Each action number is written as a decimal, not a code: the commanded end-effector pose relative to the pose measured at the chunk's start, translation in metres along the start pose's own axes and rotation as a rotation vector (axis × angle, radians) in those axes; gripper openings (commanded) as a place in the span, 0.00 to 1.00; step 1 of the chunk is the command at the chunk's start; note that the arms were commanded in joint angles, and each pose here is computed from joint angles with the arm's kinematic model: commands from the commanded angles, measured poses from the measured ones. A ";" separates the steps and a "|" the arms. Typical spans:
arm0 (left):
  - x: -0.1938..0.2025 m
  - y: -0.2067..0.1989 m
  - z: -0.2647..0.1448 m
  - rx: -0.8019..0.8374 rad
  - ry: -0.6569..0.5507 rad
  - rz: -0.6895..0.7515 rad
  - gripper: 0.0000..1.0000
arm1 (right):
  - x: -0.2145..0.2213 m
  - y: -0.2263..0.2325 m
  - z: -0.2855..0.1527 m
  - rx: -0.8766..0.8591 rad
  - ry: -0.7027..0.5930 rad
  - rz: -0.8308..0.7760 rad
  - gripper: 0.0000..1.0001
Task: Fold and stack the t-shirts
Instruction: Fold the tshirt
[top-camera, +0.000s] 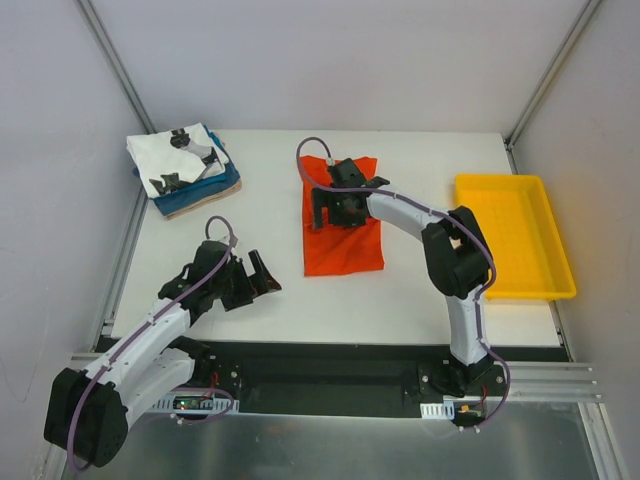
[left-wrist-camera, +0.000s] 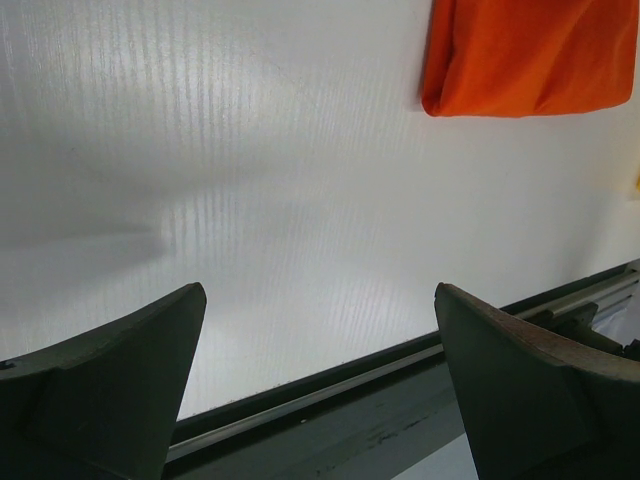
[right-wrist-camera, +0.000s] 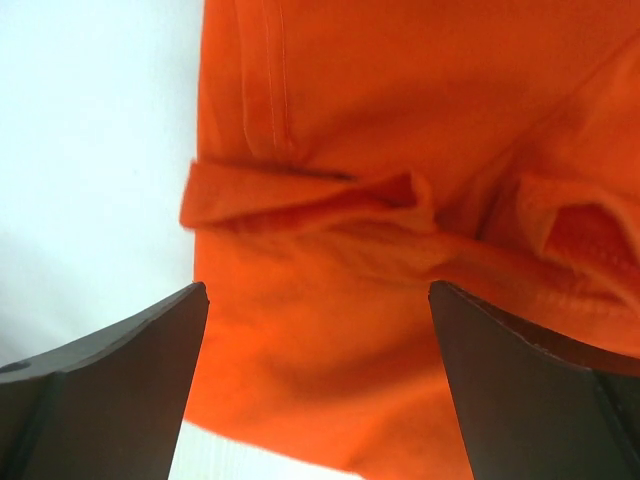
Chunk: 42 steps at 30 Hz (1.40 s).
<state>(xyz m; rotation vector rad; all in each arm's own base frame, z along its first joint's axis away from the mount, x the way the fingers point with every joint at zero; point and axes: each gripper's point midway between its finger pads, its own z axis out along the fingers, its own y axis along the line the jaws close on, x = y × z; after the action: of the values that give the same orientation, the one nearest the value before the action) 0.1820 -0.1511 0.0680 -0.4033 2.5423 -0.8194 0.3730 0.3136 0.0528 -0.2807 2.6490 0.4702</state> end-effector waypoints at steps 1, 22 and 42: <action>0.008 0.006 0.002 -0.014 0.022 -0.009 0.99 | -0.052 0.009 -0.002 0.011 -0.135 -0.040 0.97; 0.011 -0.006 -0.004 0.046 0.045 -0.006 0.99 | -0.087 0.022 -0.082 -0.099 -0.373 -0.171 0.97; 0.011 -0.004 -0.003 0.037 0.044 0.008 0.99 | -0.030 0.009 0.002 -0.044 -0.188 -0.117 0.97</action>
<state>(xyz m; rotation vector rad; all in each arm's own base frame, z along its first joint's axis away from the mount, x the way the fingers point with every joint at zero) 0.1730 -0.1568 0.0683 -0.3900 2.5603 -0.8818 0.3848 0.3204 0.0539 -0.4290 2.4694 0.4830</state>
